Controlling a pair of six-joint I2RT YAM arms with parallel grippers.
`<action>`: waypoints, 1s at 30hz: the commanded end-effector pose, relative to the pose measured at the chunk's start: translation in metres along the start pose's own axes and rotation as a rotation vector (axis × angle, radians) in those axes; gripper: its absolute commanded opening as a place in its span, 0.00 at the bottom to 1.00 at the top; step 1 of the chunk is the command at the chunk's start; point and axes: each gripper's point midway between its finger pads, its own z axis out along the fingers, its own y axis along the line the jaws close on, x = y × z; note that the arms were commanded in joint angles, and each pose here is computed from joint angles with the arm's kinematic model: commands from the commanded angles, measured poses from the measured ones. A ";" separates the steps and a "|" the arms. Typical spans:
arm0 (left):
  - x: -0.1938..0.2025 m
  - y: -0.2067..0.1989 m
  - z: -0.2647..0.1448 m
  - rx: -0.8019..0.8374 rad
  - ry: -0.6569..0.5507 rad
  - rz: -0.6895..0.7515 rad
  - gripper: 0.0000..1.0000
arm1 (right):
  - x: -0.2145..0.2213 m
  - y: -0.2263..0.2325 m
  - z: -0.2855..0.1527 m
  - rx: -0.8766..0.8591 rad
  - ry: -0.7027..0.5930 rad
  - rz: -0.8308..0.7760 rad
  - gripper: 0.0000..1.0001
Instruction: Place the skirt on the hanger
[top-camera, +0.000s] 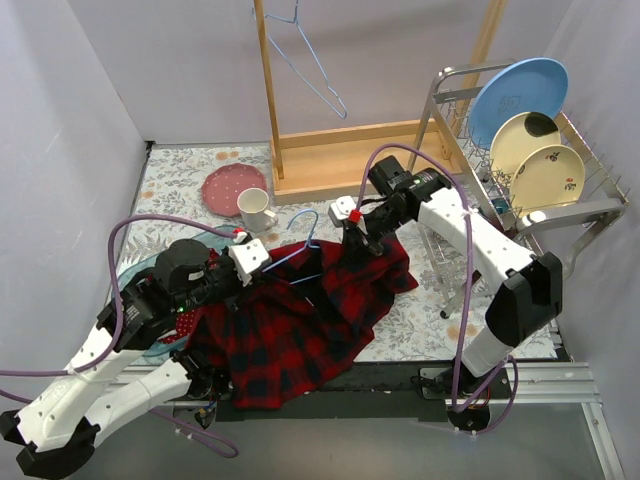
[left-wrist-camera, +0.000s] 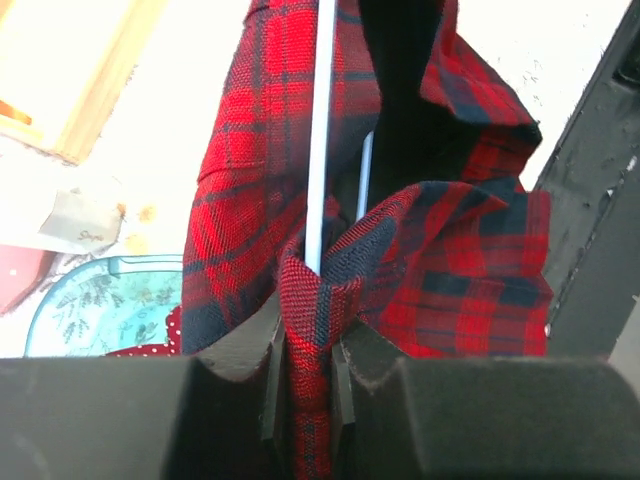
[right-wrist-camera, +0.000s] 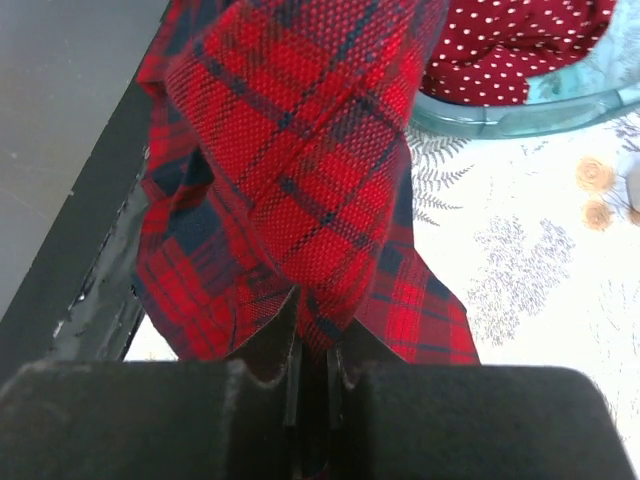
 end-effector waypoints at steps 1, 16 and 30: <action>-0.052 0.017 -0.018 -0.099 -0.218 -0.008 0.17 | -0.003 0.006 -0.018 0.112 -0.018 0.060 0.01; -0.065 0.022 -0.017 -0.140 -0.286 -0.203 0.88 | 0.004 -0.003 -0.068 0.473 -0.039 0.140 0.01; -0.048 0.052 0.052 -0.255 -0.091 -0.296 0.69 | 0.014 -0.007 -0.070 0.487 -0.086 0.236 0.01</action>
